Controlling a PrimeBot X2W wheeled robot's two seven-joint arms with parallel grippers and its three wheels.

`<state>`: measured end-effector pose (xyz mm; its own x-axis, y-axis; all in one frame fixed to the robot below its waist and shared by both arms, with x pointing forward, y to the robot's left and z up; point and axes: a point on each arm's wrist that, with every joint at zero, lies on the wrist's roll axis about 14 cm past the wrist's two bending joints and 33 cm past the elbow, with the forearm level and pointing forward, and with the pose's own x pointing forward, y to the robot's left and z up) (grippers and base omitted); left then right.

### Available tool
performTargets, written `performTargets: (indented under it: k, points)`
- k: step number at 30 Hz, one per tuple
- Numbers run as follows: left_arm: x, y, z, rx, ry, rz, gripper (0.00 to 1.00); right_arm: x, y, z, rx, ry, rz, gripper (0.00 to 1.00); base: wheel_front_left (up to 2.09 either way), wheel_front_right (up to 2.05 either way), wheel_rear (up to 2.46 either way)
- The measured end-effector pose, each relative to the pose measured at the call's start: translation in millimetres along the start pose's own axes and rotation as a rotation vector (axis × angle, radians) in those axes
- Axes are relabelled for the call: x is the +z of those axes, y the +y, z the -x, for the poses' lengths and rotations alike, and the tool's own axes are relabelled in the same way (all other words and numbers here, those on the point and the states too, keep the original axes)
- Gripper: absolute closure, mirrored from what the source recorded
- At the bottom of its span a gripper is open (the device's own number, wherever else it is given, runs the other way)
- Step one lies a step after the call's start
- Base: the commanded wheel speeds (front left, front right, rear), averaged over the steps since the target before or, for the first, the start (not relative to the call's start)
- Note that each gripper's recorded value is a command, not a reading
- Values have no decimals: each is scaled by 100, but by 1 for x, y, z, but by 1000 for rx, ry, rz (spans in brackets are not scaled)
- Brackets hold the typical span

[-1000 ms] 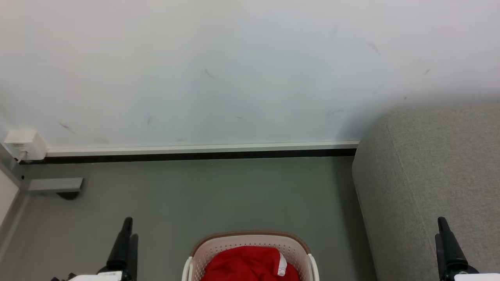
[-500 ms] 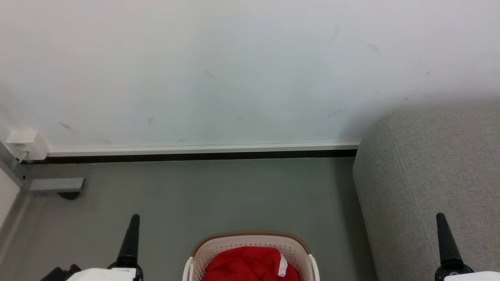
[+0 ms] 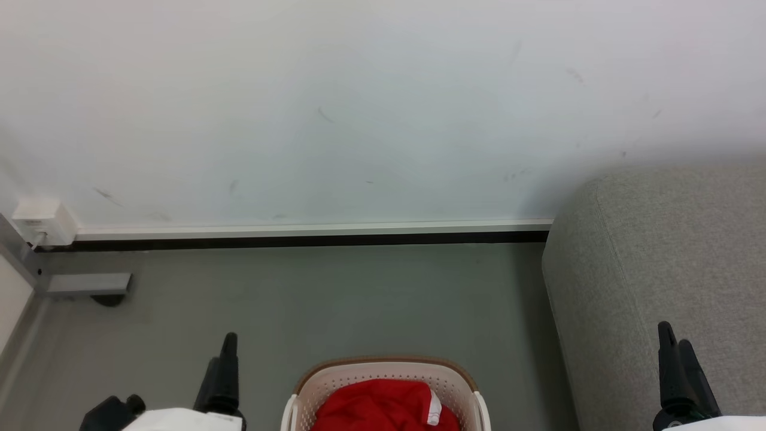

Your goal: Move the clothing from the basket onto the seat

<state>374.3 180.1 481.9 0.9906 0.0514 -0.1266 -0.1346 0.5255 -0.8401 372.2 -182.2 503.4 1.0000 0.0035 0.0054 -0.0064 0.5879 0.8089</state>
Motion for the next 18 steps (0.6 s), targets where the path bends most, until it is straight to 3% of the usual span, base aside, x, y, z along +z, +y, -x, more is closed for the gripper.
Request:
performTargets:
  k: [18]
  points:
    - [-5,-8,4,-20,-26,-330,0,-1,11,1,58,-5,326,0,0,0,0]
